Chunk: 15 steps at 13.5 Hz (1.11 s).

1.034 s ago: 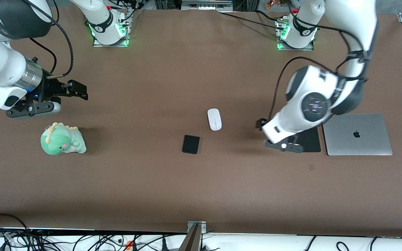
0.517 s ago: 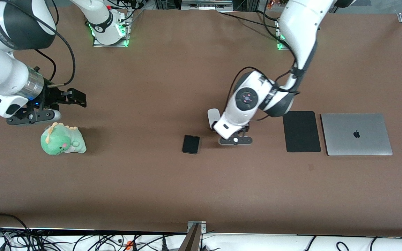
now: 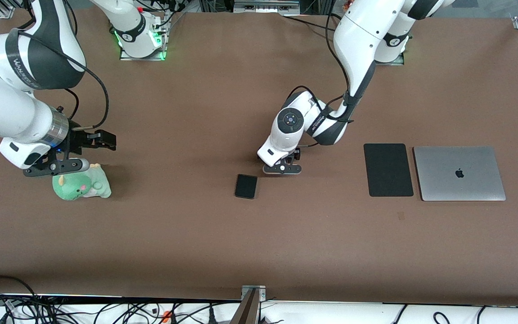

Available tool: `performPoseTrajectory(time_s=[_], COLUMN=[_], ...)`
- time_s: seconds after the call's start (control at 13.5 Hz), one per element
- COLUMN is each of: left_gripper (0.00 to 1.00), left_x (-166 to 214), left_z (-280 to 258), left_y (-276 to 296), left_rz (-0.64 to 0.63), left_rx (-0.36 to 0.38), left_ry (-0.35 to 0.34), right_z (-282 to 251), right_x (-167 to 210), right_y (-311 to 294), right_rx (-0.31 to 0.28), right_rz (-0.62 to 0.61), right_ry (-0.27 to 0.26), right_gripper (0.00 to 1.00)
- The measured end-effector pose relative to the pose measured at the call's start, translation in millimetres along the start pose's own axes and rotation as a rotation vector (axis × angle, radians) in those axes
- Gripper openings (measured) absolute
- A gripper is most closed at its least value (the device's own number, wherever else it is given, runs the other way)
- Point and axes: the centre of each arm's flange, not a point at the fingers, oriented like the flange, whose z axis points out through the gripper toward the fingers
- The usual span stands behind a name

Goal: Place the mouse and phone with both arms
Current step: 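Grasp the white mouse with the left gripper while the right gripper reaches, then carry the mouse onto the black pad while the right gripper reaches the phone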

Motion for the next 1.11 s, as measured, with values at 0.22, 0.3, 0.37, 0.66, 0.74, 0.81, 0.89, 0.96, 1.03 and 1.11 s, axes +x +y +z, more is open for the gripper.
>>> performPoseTrajectory(time_s=[0.22, 0.3, 0.37, 0.66, 0.74, 0.81, 0.89, 0.96, 1.03, 1.11], left_gripper=[0.96, 0.96, 0.88, 0.61, 0.61, 0.61, 0.61, 0.61, 0.61, 0.61], left_x=[-5.4, -8.3, -10.7, -7.3, 0.4, 12.7, 27.4, 43.5, 59.2, 76.0], left_z=[6.6, 6.9, 5.4, -17.7, -34.4, -57.7, -82.8, -106.1, -122.7, -131.7], left_y=[-2.4, -0.1, 2.0, -6.8, -15.7, -29.9, -48.9, -75.4, -107.0, -144.7], left_rz=[0.002, 0.008, 0.013, 0.001, -0.017, -0.045, -0.081, -0.123, -0.151, -0.151], left_rx=[0.011, 0.013, 0.017, 0.067, 0.082, 0.092, 0.100, 0.113, 0.123, 0.129], left_ry=[-0.012, -0.014, -0.017, -0.055, -0.065, -0.071, -0.078, -0.094, -0.114, -0.135], right_z=[-5.6, -8.0, -9.3, 0.5, 7.4, 16.8, 27.5, 40.0, 52.1, 64.7], right_x=[0.9, 1.3, 1.4, 7.6, 11.5, 16.1, 21.2, 26.5, 31.3, 35.8], right_y=[-3.7, -5.7, -7.5, -34.2, -43.5, -51.3, -60.0, -72.9, -87.4, -104.3], right_rx=[0.000, 0.000, 0.000, 0.003, 0.008, 0.013, 0.017, 0.020, 0.021, 0.024], right_rz=[-0.008, -0.011, -0.014, -0.035, -0.030, -0.029, -0.026, -0.008, 0.026, 0.060], right_ry=[0.013, 0.018, 0.021, 0.030, 0.034, 0.034, 0.035, 0.036, 0.041, 0.050], right_gripper=[1.00, 1.00, 1.00, 1.00, 1.00, 1.00, 1.00, 1.00, 1.00, 1.00])
